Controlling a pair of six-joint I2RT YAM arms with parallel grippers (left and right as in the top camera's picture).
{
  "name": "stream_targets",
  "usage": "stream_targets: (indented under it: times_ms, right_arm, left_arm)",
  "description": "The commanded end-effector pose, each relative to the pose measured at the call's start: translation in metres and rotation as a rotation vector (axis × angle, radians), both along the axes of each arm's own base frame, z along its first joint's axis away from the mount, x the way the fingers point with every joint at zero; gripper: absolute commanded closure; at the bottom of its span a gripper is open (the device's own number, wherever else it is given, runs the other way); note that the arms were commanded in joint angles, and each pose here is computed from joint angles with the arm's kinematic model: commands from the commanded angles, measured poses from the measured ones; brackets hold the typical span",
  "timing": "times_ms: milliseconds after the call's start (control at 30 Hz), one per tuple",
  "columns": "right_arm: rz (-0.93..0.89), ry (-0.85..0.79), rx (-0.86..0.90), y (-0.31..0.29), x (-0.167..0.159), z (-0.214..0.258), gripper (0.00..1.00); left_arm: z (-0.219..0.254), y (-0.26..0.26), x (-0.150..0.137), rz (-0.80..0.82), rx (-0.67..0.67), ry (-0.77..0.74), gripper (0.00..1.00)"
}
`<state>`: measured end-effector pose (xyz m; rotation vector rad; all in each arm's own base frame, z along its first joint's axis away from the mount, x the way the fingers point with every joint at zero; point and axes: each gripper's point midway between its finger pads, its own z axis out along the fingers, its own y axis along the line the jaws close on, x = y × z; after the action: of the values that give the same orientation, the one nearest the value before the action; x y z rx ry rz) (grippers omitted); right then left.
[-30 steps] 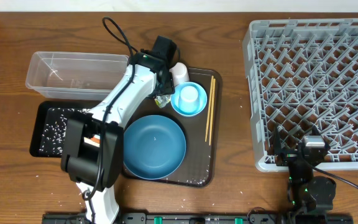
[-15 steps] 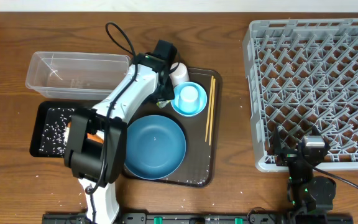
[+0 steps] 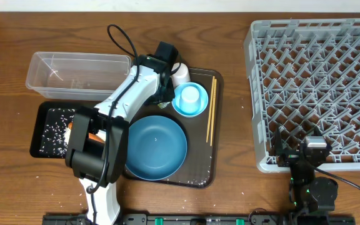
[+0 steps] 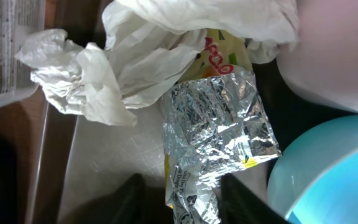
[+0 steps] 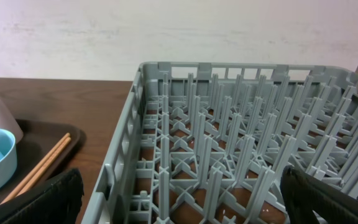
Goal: Sort waste into correct bins and load items into the dishwasher rack
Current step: 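Grasp the yellow foil snack wrapper with the left gripper and lift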
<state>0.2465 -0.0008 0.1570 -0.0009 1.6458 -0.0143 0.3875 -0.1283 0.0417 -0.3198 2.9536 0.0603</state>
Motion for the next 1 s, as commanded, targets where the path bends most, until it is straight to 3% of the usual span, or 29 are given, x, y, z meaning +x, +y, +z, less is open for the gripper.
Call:
stream_targets:
  times_ms: [0, 133, 167, 667, 967]
  right_arm:
    - [-0.001, 0.002, -0.008, 0.0, 0.0, -0.001, 0.01]
    - [-0.001, 0.002, -0.008, 0.0, 0.0, -0.001, 0.01]
    - [-0.001, 0.002, -0.008, 0.0, 0.0, -0.001, 0.01]
    - [-0.001, 0.002, -0.008, 0.0, 0.0, -0.001, 0.01]
    - [-0.002, 0.002, -0.008, -0.001, 0.0, -0.001, 0.01]
  left_arm:
    - [-0.006, 0.003, -0.005, 0.008, 0.012, 0.025, 0.62]
    - [-0.006, 0.003, -0.006, 0.007, 0.011, 0.028, 0.81]
    - [-0.005, 0.003, -0.007, 0.007, 0.012, 0.03, 0.93]
    - [0.056, -0.017, -0.02, -0.029, -0.06, -0.067, 0.94]
    - [0.073, -0.032, -0.035, -0.058, -0.136, -0.049, 0.94]
